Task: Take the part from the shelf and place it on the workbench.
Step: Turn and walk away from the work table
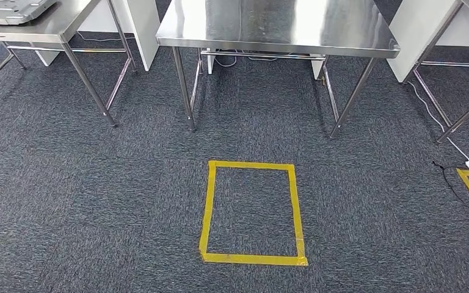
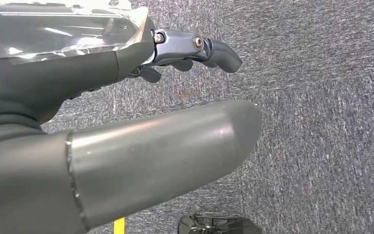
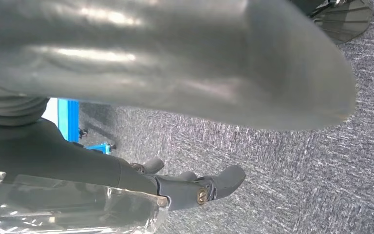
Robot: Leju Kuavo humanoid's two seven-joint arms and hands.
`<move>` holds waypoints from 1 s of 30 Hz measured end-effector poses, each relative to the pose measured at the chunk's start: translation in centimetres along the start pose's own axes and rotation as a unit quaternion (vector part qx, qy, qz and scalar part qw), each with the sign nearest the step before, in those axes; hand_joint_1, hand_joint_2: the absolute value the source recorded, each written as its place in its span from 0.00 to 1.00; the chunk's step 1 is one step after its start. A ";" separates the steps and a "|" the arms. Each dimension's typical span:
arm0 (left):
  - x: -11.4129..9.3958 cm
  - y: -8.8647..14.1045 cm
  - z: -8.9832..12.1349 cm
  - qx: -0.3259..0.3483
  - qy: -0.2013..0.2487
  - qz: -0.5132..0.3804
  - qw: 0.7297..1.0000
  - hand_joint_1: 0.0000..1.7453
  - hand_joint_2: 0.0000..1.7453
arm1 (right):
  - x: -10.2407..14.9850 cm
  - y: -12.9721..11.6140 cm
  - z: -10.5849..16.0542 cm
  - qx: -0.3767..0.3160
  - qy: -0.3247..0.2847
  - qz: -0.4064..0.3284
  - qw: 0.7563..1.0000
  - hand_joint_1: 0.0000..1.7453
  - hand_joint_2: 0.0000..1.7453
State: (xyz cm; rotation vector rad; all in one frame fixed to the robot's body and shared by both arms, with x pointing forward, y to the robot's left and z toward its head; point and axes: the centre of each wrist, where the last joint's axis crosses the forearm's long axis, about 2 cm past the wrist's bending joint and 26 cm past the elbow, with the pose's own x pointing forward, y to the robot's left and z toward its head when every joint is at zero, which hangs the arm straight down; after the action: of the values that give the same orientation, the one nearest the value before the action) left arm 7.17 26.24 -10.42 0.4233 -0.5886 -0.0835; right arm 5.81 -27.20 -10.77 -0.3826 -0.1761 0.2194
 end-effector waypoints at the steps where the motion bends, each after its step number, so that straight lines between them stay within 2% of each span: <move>1: 0.0 0.0 0.0 0.000 0.000 0.000 1.000 0.00 0.00 | 0.0 0.0 0.0 0.000 0.000 0.000 1.000 0.00 0.00; 30: -0.9 -0.1 0.5 0.015 0.007 -0.009 1.000 0.00 0.00 | 0.2 0.0 0.0 0.015 -0.011 0.037 0.999 0.00 0.00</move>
State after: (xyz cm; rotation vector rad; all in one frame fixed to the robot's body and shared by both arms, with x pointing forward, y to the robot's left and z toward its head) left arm 6.12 26.18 -10.55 0.4585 -0.5725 -0.0877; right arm 6.01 -27.17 -10.76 -0.3573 -0.1814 0.2984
